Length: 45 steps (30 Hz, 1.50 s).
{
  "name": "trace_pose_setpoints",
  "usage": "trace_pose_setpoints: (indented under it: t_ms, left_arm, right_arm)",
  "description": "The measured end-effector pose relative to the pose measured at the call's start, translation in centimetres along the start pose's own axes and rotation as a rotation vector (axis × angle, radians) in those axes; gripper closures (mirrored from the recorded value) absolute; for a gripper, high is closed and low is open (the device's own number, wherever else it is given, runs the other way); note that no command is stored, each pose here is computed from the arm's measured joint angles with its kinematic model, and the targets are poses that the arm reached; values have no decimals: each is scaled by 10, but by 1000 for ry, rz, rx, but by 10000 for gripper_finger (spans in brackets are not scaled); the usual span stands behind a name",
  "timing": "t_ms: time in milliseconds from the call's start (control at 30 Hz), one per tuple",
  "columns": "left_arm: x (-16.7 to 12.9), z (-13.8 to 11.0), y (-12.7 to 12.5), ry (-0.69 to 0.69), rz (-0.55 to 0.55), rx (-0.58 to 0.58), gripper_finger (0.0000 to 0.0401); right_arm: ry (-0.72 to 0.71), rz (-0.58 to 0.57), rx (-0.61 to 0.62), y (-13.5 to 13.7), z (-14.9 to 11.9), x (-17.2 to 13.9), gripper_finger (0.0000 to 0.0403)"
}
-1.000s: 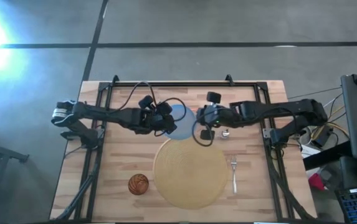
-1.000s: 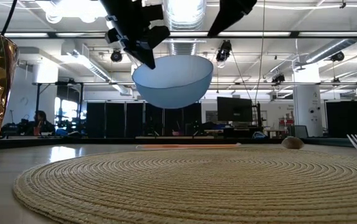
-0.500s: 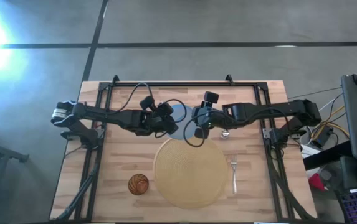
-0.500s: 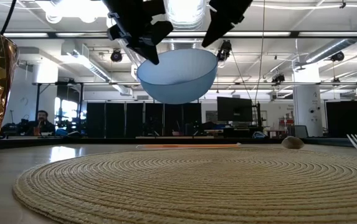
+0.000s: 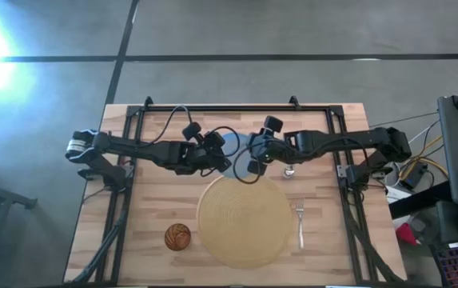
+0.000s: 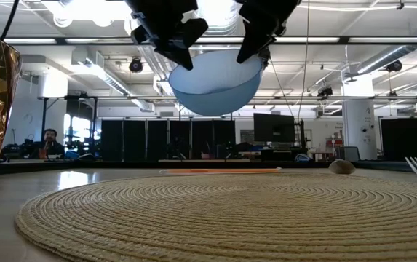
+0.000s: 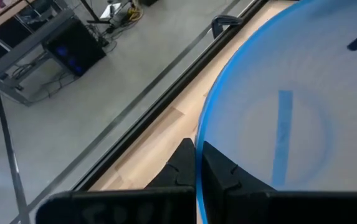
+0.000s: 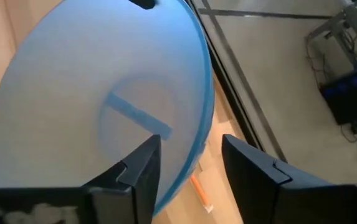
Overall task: Pick & Place Utensil
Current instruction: Put the bowl on the mat
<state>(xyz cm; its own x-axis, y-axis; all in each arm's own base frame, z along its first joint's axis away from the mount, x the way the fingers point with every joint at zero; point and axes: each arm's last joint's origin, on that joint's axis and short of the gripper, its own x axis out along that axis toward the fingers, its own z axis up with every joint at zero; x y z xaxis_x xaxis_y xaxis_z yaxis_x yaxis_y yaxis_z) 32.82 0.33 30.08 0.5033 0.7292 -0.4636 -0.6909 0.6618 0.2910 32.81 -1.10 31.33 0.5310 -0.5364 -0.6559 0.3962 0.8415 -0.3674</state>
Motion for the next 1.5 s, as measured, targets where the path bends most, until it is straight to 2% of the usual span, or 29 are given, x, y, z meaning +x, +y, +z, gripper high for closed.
trace_pose_setpoints:
  t_ms: [133, 267, 333, 567, 767, 1067, 1267, 1500]
  left_arm:
    - [0, 0, 0, -2, 3, 0, 401]
    - [0, 0, 0, 1, -3, -4, 401]
    - [0, 0, 0, -2, -6, -12, 400]
    - [0, 0, -1, -2, -11, -19, 394]
    - [0, 1, -2, 4, -39, -23, 359]
    - [0, 3, -3, -9, -88, 69, 294]
    - [-1, 5, -2, -13, -91, 75, 247]
    - [-8, 9, 4, -31, -108, 63, 229]
  right_arm:
    - [9, 27, 36, -4, 0, 3, 294]
    - [18, 41, 81, -7, 0, 5, 364]
    - [21, 35, 100, -9, 0, 6, 383]
    - [28, 40, 117, -11, 0, 7, 390]
    - [48, 50, 108, -10, -3, 7, 392]
    - [70, 60, 93, -9, -5, 7, 393]
    - [80, 60, 65, -9, -7, 7, 393]
    - [88, 59, 51, -10, -7, 6, 392]
